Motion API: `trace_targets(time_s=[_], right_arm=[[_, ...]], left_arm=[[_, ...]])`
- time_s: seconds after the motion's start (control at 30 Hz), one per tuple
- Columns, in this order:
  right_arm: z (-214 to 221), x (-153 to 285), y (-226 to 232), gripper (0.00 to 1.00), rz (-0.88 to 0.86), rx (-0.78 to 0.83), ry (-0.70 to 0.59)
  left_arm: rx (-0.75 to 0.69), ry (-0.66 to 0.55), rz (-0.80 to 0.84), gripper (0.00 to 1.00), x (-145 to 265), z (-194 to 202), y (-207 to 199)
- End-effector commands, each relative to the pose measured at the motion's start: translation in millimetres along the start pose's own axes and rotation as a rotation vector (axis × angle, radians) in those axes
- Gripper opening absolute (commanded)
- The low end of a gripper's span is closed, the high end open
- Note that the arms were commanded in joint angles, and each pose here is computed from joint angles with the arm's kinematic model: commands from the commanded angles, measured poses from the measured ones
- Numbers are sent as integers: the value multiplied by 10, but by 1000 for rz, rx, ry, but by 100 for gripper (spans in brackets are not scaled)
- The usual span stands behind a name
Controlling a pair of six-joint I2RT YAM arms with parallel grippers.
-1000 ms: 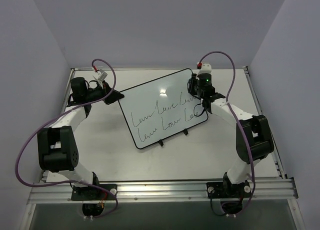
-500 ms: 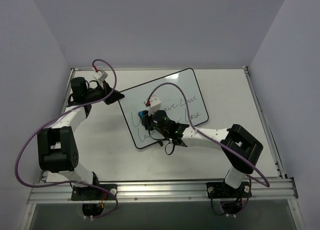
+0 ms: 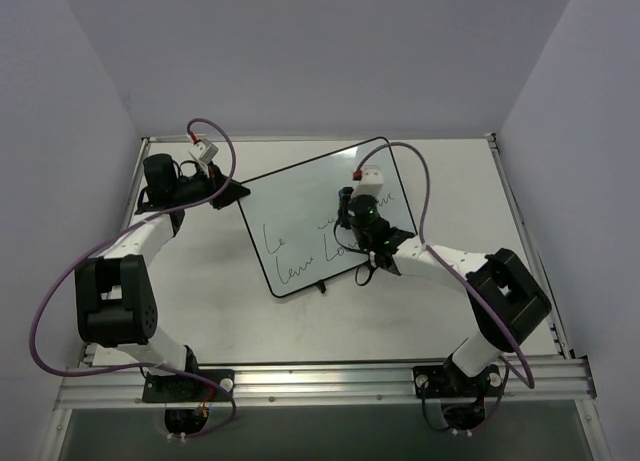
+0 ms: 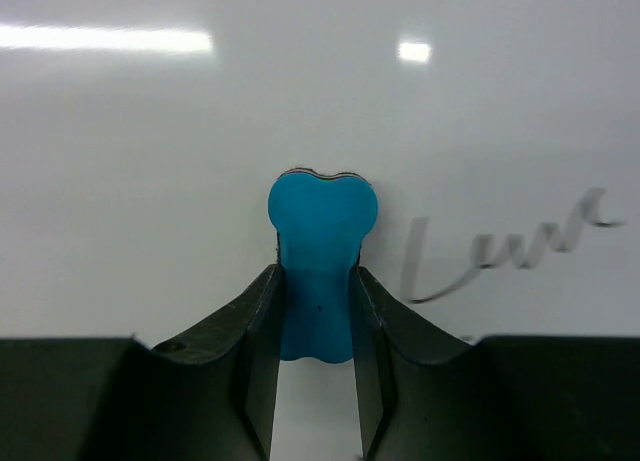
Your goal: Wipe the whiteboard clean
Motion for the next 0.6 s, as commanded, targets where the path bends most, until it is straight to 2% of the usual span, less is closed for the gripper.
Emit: trace_targets(time_s=[0.0, 0.13, 0.27, 0.4, 0.57], right_arm=[[166, 21, -694, 0, 258, -27, 71], [291, 21, -1171, 0, 312, -109, 114], [308, 68, -1242, 0, 255, -126, 97], [233, 66, -892, 0, 129, -82, 66], [231, 233, -33, 0, -87, 4, 19]], left_arm=[[-224, 19, -14, 2, -156, 41, 27], [-223, 18, -15, 2, -152, 38, 21], [-223, 17, -15, 2, -157, 37, 27], [-216, 22, -13, 2, -172, 59, 31], [-222, 21, -19, 2, -163, 41, 15]])
Point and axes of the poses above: each gripper's point midway between its finger pads, its own x axis back along the fingers, its own y axis along the line the jaws close on, z = x × y, the point moved 8 cm from there along x, back along the fingers, and after that the axes turned 7 degrees about x, right-handed, at the moved point
